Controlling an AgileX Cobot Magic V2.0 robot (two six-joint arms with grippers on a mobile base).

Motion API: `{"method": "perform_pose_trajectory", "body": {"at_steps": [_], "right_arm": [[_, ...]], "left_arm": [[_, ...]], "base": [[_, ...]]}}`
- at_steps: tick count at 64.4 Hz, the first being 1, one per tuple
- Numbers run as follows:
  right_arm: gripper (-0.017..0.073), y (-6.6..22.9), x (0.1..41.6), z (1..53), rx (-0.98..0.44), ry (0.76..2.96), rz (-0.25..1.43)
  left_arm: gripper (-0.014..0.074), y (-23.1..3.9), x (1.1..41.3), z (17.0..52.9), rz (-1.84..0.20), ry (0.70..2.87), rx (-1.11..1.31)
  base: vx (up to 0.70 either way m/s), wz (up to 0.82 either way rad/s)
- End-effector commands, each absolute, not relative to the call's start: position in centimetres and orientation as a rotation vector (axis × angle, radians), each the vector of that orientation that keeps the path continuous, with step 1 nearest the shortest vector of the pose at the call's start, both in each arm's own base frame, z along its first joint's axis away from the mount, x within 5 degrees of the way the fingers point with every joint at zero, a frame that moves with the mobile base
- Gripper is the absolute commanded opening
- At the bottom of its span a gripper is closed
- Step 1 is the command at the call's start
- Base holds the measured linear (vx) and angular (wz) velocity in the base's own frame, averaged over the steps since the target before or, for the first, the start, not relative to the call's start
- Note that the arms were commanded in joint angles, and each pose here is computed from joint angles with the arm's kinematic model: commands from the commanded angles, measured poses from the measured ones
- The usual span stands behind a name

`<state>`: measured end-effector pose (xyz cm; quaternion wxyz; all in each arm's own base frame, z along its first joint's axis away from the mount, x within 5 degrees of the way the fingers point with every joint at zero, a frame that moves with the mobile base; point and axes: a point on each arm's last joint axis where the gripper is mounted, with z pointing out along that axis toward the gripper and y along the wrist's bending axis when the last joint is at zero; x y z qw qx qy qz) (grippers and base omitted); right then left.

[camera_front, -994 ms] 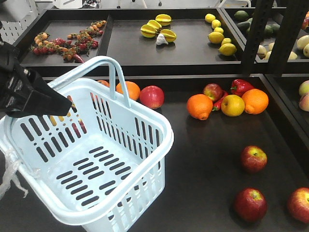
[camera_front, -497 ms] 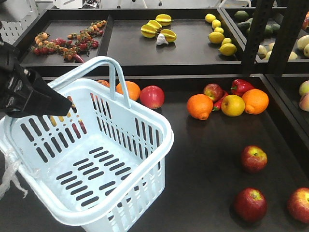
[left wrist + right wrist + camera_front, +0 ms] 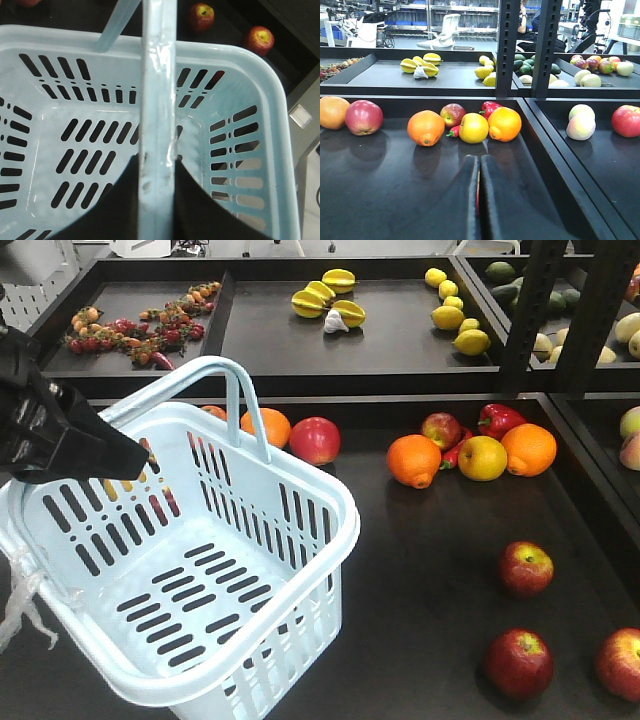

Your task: Pick three apples into basket with both arms

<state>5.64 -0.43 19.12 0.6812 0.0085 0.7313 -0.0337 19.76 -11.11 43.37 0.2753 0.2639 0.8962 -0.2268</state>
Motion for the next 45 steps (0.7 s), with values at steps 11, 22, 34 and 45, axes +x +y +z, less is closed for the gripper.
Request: {"method": "perform_pose_trajectory", "body": {"at_steps": [11, 22, 34, 45], "right_arm": [[-0.0003, -0.33, 5.65, 19.48, -0.002, 1.571, -0.081], [-0.0003, -0.33, 5.65, 19.48, -0.002, 1.571, -0.081], [-0.0003, -0.33, 5.65, 19.48, -0.002, 1.571, -0.081], [-0.0003, -0.33, 5.65, 19.48, -0.002, 1.571, -0.081]], "left_arm": [[-0.0008, -11.23, 18.93, 45.00, -0.666, 2.322, 0.691], [-0.0008, -11.23, 18.93, 45.00, -0.666, 2.322, 0.691], [-0.0008, -11.24, 18.97, 45.03, -0.666, 2.318, 0.688], [-0.0008, -11.34, 19.45, 45.28, -0.665, 2.271, 0.655]], "base": [[0.00, 0.00], [0.00, 0.00], [0.00, 0.00], [0.00, 0.00]]}}
